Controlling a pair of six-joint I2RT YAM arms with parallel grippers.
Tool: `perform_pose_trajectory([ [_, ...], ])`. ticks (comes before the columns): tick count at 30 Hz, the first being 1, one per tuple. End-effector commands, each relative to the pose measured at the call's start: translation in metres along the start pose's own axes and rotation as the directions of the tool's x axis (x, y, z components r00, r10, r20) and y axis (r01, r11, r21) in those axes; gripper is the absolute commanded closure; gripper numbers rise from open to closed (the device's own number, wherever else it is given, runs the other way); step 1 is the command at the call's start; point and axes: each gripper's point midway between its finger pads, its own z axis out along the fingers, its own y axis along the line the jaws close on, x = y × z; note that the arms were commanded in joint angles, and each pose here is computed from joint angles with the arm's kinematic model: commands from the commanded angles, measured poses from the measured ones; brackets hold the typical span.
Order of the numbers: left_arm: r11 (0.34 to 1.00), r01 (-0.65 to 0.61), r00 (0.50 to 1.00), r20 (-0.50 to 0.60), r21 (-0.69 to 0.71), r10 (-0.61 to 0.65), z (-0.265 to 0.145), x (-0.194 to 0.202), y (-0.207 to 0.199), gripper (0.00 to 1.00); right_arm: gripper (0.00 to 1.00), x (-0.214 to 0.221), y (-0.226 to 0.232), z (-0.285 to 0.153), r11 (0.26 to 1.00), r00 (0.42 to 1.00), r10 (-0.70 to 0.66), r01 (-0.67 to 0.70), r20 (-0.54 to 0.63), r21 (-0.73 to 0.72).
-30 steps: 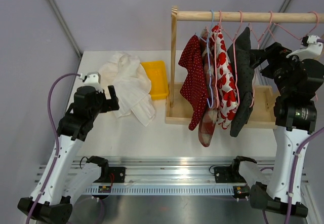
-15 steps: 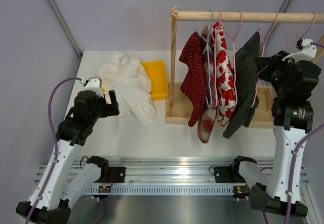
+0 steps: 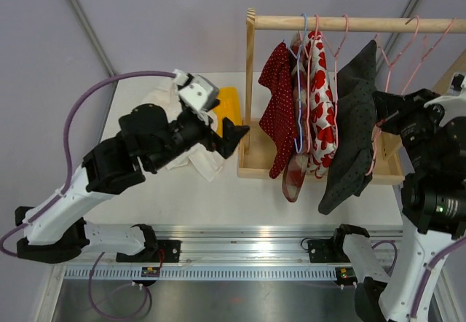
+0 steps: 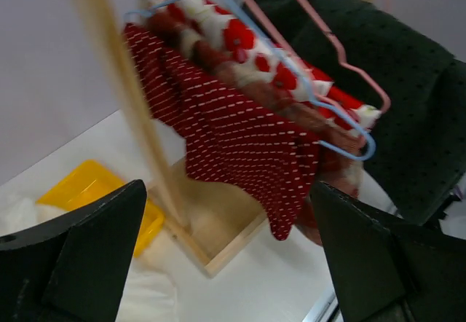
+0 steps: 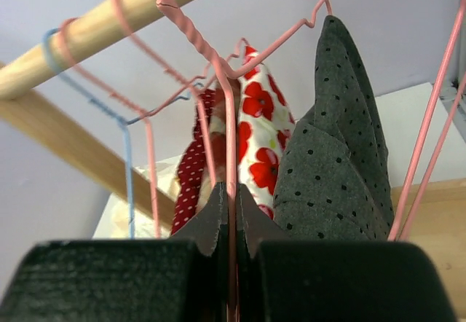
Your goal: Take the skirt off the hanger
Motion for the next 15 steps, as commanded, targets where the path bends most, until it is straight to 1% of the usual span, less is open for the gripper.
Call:
perform_pose_trajectory([
  [1,0.971,-0.113,0.992,0.079,0.208,0.099,0.021,-0.014,-0.067,0.01,1.00,-0.010,0.035,-0.042,0.992,0.998,0.019,-0.011,0.064,-0.125],
  [2,0.963,-0.115,0.989,0.120,0.243,0.088,0.025,-0.021,-0.082,0.01,1.00,-0.009,0.038,-0.049,0.991,0.997,0.027,-0.018,0.068,-0.135],
  [4,0.932,-0.124,0.987,0.141,0.342,0.079,0.029,-0.017,-0.119,0.01,1.00,-0.006,0.046,-0.070,0.987,0.995,0.054,-0.041,0.081,-0.158],
  [5,0.916,-0.120,0.984,0.170,0.382,0.058,0.028,-0.020,-0.137,0.01,1.00,-0.005,0.050,-0.078,0.984,0.995,0.062,-0.048,0.081,-0.173],
  [6,0.906,-0.125,0.983,0.178,0.405,0.056,0.030,-0.019,-0.147,0.01,1.00,-0.002,0.052,-0.090,0.983,0.994,0.070,-0.055,0.083,-0.174],
  [9,0.878,-0.150,0.979,0.190,0.455,0.069,0.039,-0.010,-0.180,0.01,1.00,0.002,0.054,-0.121,0.985,0.991,0.089,-0.072,0.105,-0.156],
  [11,0.864,-0.174,0.977,0.195,0.472,0.090,0.048,-0.003,-0.196,0.01,1.00,0.000,0.055,-0.139,0.985,0.985,0.109,-0.089,0.133,-0.150],
  [12,0.856,-0.180,0.975,0.204,0.485,0.089,0.047,-0.005,-0.204,0.01,1.00,0.004,0.058,-0.154,0.983,0.983,0.115,-0.091,0.143,-0.161],
  [15,0.841,-0.200,0.970,0.221,0.502,0.099,0.052,-0.004,-0.220,0.01,1.00,0.009,0.063,-0.180,0.979,0.980,0.125,-0.097,0.157,-0.178],
])
